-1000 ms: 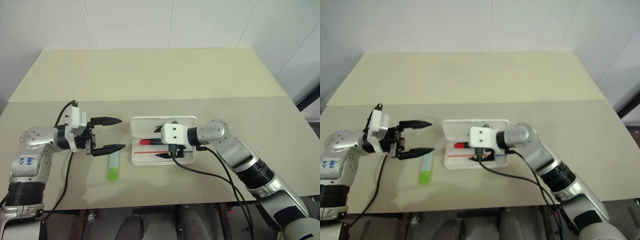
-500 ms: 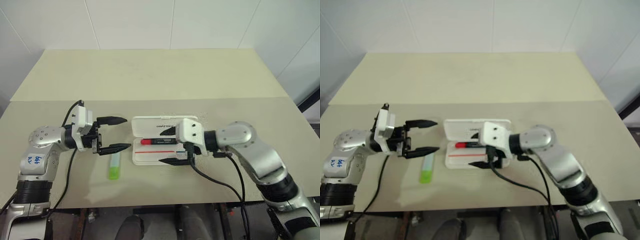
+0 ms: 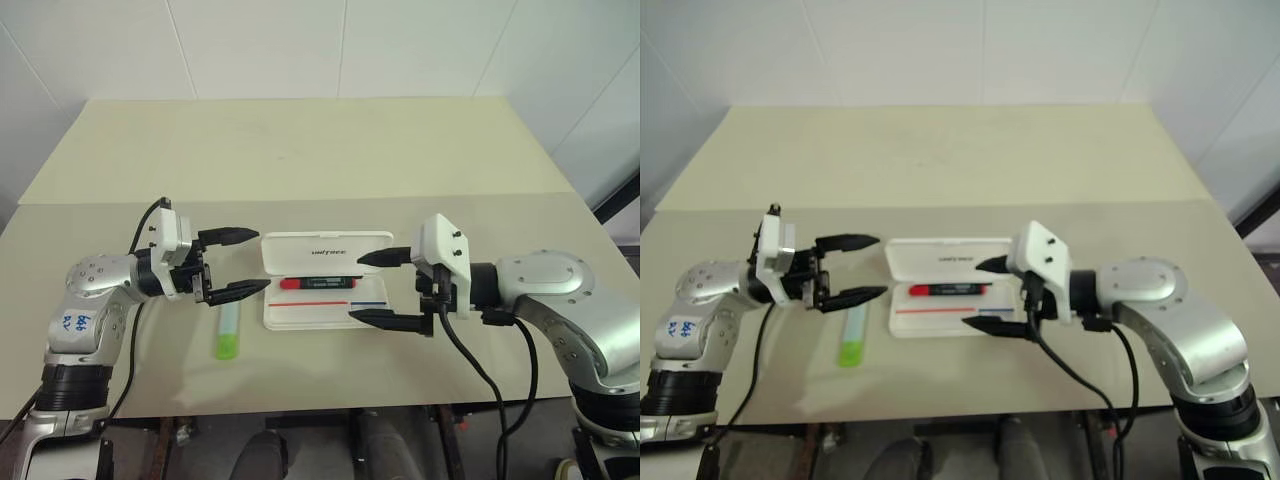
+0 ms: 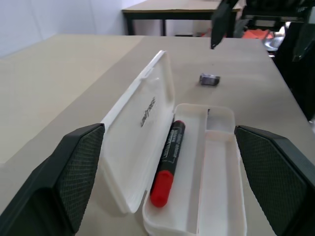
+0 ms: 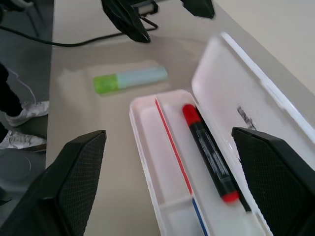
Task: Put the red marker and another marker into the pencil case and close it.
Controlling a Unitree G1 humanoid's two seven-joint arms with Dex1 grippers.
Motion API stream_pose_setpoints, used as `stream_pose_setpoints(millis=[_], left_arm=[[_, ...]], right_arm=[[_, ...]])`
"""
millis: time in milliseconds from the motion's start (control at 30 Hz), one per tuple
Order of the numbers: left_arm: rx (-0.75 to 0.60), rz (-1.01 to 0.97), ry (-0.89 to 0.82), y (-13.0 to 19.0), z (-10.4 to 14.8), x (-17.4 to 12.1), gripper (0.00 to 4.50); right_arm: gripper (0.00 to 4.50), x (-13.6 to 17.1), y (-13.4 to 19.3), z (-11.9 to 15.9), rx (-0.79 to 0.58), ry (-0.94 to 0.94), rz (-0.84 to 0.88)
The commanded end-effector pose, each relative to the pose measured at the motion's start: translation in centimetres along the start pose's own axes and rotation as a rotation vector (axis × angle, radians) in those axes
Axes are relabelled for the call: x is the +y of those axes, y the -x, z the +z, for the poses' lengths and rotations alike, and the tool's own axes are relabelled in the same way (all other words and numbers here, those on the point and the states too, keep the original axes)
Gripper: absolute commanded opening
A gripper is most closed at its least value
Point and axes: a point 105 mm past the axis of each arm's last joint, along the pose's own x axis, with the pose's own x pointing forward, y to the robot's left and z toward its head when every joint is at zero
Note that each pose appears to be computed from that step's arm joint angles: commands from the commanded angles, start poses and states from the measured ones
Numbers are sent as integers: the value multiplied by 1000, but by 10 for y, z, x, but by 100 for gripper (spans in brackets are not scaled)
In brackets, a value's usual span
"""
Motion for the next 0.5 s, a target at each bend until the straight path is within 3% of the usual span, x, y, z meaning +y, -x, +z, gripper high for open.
stream_pose_setpoints(millis=[33,267,500], left_arm=[[-38,59,-41,5,13,-1,450],[-40,188,-35,14,14,-13,450],[-15,375,53,28,8,-35,450]], right_arm=[[432,4,10,5,-23,45,-3],[442,-7,19,-4,-10,-4,-52],[442,-9,18,-3,-79,-29,-73]])
